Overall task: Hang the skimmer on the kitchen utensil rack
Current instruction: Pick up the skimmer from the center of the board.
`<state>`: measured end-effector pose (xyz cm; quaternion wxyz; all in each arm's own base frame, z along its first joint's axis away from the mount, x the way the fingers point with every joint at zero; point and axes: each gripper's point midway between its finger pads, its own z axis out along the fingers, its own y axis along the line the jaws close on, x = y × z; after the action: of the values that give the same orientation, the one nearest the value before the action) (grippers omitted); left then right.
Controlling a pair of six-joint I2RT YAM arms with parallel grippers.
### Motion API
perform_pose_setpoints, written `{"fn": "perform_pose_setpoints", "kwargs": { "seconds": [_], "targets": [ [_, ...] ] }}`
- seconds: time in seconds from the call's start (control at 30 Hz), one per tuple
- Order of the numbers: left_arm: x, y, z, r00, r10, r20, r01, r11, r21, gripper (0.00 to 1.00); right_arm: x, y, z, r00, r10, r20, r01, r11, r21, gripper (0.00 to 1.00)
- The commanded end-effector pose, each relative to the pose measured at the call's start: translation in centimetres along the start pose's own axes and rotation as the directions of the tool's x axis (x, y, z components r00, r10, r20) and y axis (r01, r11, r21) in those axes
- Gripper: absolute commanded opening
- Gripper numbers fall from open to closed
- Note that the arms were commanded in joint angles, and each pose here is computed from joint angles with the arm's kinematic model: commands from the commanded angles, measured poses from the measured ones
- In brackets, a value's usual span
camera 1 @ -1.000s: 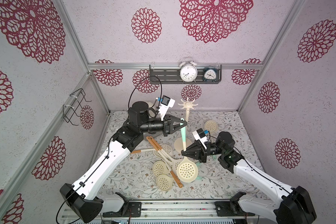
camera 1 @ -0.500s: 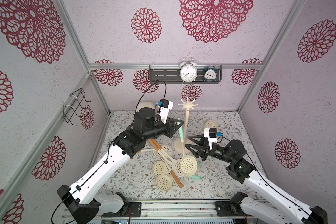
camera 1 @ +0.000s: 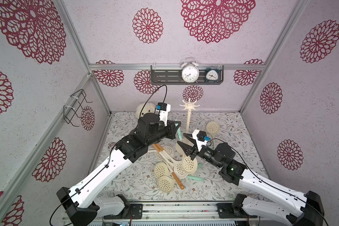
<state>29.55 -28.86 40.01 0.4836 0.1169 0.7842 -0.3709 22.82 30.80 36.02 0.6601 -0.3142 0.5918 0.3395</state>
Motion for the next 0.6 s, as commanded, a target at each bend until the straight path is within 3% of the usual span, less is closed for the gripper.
{"fn": "perform_pose_setpoints", "kwargs": {
  "seconds": [0.0,0.23,0.57],
  "targets": [
    [-0.8,-1.1,-0.7,0.999,0.002,0.035,-0.003,0.999,0.036,0.00,-3.8,-0.8,0.3,0.992,-0.032,0.119,0.026,0.998,0.049,0.52],
    [-0.6,-1.1,-0.9,0.999,0.006,0.036,-0.007,0.999,0.042,0.00,-3.4,-0.8,1.5,0.993,-0.001,0.116,-0.003,1.000,0.031,0.52],
    [-0.5,-1.0,-1.0,0.999,0.004,0.038,-0.005,0.999,0.040,0.00,-2.8,-1.6,2.1,0.994,-0.028,0.106,0.020,0.997,0.079,0.44]
  ]
}}
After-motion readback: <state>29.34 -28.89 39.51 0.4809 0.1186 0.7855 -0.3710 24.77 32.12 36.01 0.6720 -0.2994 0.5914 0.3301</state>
